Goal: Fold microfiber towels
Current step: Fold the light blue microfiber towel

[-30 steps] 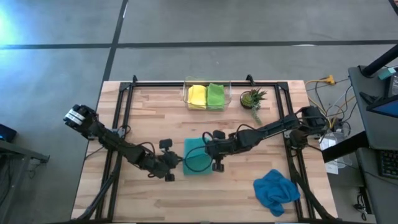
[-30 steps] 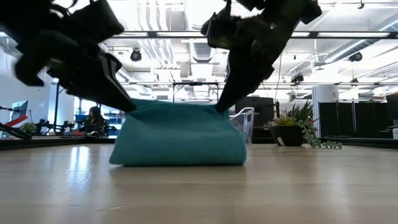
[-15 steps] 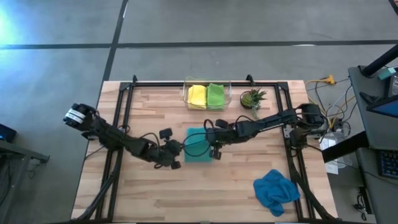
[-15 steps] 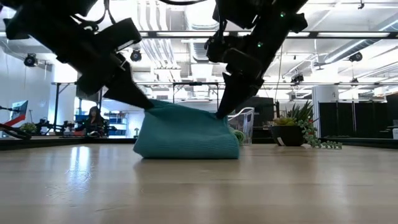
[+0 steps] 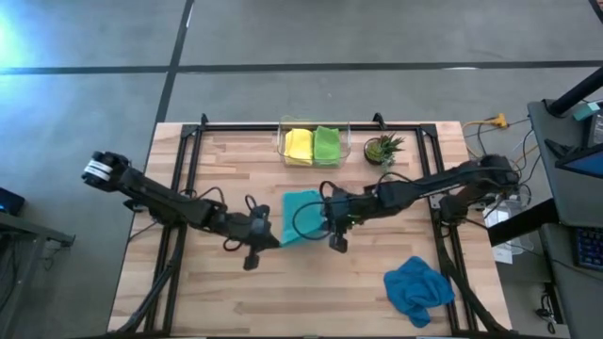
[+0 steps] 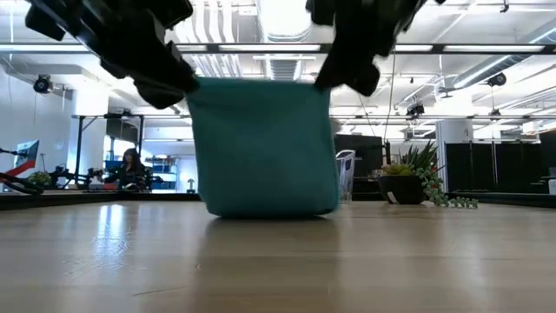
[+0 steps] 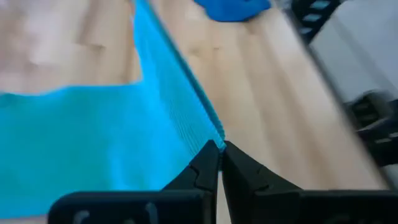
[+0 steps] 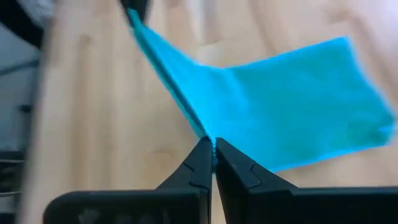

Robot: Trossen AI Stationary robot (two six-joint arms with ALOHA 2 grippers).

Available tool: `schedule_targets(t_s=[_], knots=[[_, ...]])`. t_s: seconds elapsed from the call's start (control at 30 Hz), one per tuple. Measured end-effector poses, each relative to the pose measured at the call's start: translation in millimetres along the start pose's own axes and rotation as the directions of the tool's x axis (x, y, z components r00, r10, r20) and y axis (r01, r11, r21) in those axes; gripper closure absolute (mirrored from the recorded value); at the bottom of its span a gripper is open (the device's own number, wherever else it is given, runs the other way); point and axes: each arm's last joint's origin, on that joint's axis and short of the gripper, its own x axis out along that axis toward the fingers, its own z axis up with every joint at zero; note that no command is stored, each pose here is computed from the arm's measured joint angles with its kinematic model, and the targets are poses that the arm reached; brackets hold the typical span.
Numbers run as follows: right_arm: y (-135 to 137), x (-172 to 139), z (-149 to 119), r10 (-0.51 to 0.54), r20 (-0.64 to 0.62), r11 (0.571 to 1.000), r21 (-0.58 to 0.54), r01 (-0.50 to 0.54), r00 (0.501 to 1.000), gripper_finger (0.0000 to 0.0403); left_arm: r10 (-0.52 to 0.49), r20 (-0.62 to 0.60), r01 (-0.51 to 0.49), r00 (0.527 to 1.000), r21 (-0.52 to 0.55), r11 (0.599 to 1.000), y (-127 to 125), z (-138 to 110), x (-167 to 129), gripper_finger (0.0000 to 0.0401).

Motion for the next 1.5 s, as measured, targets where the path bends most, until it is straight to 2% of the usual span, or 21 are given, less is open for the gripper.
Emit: schedule_targets(t_s=[0.1, 0.2, 0.4, 0.47, 0.53, 0.7, 0.83, 0.97, 1.17, 1.5], knots=[[14.4, -6.1, -4.1, 0.079, -0.012, 0.997, 0.014, -0.079, 0.997, 0.0394, -0.080, -0.001, 0.080, 0.997, -0.092, 0.993, -3.2, 2.2, -3.7, 0.0401], [33.7, -8.6, -10.8, 0.136, -0.017, 0.991, 0.019, -0.136, 0.991, 0.0394, -0.179, 0.004, 0.178, 0.984, -0.137, 0.974, -7.3, 4.6, -5.5, 0.0401], [71.2, -7.6, -25.6, 0.244, -0.026, 0.969, 0.056, -0.242, 0.970, 0.0394, -0.372, 0.047, 0.371, 0.927, -0.264, 0.890, -19.3, 8.0, 2.4, 0.0401], [78.5, -7.9, -28.9, 0.262, -0.026, 0.962, 0.083, -0.259, 0.965, 0.0394, -0.400, 0.061, 0.400, 0.914, -0.288, 0.870, -23.8, 7.2, 6.1, 0.0401], [80.3, -8.0, -30.6, 0.252, -0.027, 0.965, 0.087, -0.249, 0.967, 0.0394, -0.402, 0.073, 0.405, 0.913, -0.283, 0.869, -25.8, 6.5, 9.6, 0.0401], [70.8, -5.4, -30.1, 0.170, -0.023, 0.981, 0.094, -0.167, 0.985, 0.0394, -0.230, 0.043, 0.232, 0.972, -0.302, 0.925, -21.0, -1.2, 12.7, 0.0401], [62.3, 3.4, -27.5, 0.142, -0.019, 0.985, 0.097, -0.139, 0.990, 0.0394, -0.139, -0.047, 0.118, 0.989, -0.305, 0.945, -16.0, -11.1, 13.5, 0.0401], [55.8, 21.4, -30.9, 0.106, -0.054, 0.991, 0.091, -0.101, 0.993, 0.0394, -0.089, -0.106, 0.053, 0.990, -0.298, 0.953, -13.7, -18.5, 15.5, 0.0401], [43.5, 47.5, -38.3, 0.042, -0.121, 0.995, 0.097, -0.030, 0.992, 0.0394, 0.023, -0.100, -0.051, 0.995, -0.283, 0.958, -9.6, -22.9, 17.6, 0.0401], [14.4, 59.7, -33.8, -0.072, -0.102, 0.988, 0.128, 0.085, 0.992, 0.0394, 0.214, -0.132, -0.241, 0.968, -0.243, 0.940, -0.9, -31.4, 16.0, 0.0401]])
